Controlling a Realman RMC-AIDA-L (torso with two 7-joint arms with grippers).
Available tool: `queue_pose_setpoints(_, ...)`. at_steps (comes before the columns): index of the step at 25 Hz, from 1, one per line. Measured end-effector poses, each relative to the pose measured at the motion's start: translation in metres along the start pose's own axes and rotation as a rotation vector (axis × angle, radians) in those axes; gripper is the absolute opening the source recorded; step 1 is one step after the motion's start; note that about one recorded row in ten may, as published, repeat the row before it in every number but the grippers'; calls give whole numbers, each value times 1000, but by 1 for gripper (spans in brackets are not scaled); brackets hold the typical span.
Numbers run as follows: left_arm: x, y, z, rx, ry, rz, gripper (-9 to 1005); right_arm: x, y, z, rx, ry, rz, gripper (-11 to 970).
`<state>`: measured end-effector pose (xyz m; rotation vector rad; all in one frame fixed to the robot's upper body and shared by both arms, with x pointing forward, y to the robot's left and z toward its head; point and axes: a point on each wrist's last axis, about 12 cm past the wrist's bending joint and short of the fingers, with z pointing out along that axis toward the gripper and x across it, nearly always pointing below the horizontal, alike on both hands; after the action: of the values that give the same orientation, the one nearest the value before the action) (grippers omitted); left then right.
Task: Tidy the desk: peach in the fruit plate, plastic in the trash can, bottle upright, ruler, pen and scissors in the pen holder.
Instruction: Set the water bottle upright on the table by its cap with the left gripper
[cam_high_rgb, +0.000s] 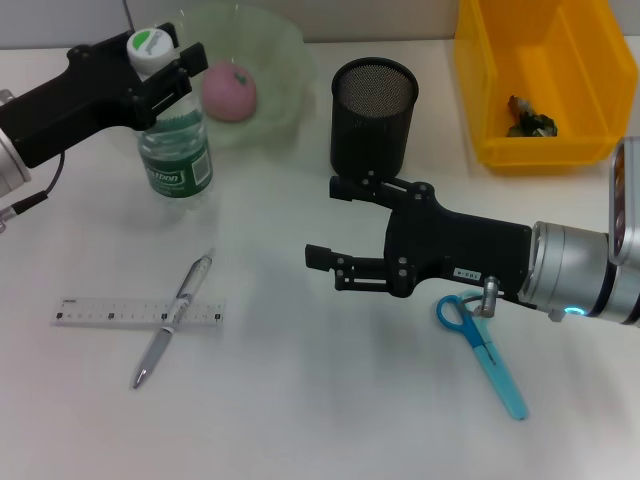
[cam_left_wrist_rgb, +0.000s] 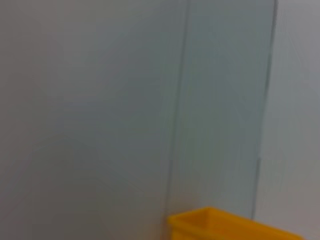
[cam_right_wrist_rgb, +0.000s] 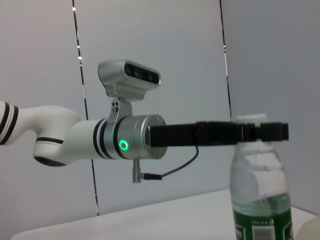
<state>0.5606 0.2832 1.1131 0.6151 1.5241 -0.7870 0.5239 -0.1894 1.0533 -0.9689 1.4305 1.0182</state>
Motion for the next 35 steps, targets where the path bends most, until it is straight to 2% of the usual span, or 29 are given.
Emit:
queue_pose_setpoints(2,8,6,-2,-67,32,0,436,2,1,-1,4,1,9,851)
queue_pose_setpoints(6,16,7,-4,-100,43,10,438,4,2,-2,8,3,21,850)
queue_pose_setpoints(35,26,7,4,-113,64,13,476,5,1,-2,17,8,23,850)
